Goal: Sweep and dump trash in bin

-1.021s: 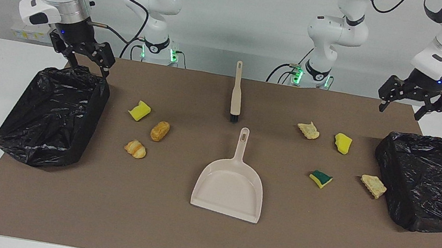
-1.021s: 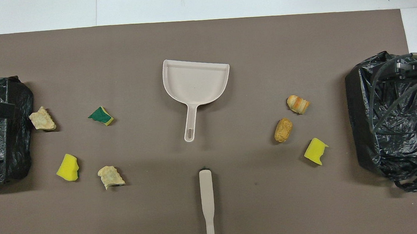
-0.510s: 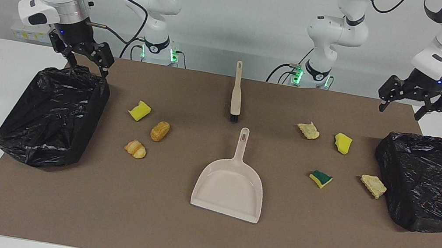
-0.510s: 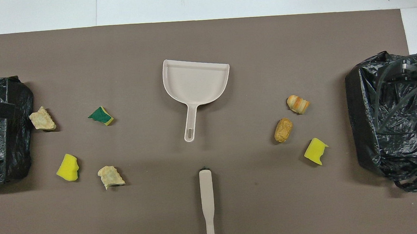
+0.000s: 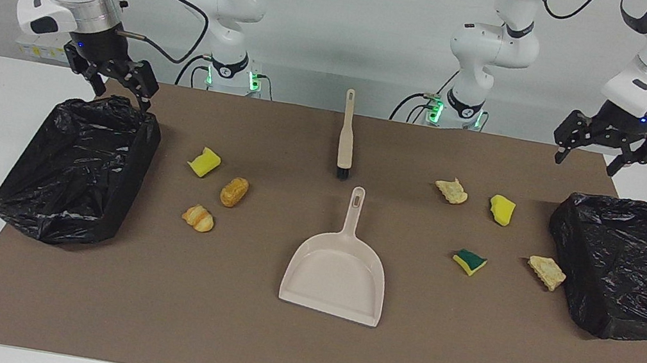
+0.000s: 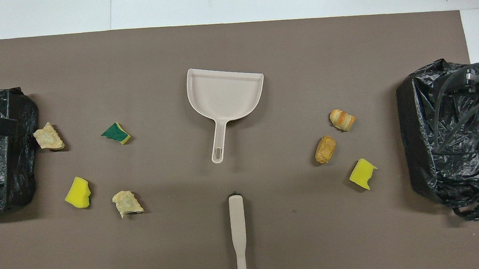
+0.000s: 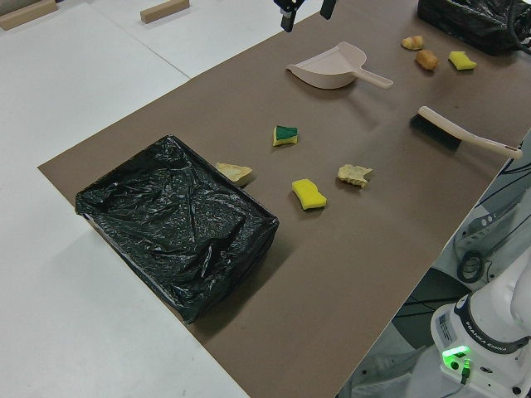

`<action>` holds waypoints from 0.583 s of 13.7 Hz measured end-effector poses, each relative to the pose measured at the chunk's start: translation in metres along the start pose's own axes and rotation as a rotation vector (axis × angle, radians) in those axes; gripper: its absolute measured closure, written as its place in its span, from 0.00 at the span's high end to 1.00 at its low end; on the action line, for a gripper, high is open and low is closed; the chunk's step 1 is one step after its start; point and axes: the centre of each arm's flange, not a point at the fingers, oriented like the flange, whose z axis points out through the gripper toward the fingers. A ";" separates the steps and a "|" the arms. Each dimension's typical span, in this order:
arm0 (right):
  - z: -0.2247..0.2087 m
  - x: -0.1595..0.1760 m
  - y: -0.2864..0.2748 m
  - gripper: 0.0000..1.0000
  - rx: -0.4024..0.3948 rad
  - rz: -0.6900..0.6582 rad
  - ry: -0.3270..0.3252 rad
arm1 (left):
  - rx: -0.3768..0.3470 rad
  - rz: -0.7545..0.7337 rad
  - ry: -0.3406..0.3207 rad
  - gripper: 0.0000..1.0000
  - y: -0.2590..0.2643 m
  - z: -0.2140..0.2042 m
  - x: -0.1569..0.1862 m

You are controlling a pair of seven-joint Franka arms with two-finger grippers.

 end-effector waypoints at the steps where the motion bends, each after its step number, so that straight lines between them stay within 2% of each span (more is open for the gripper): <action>1: 0.000 0.000 0.000 1.00 0.000 0.000 0.000 | 0.000 0.000 0.000 1.00 0.000 0.000 0.000; 8: 0.000 -0.001 -0.002 1.00 0.000 -0.004 0.001 | 0.000 0.000 0.000 1.00 0.000 0.000 0.000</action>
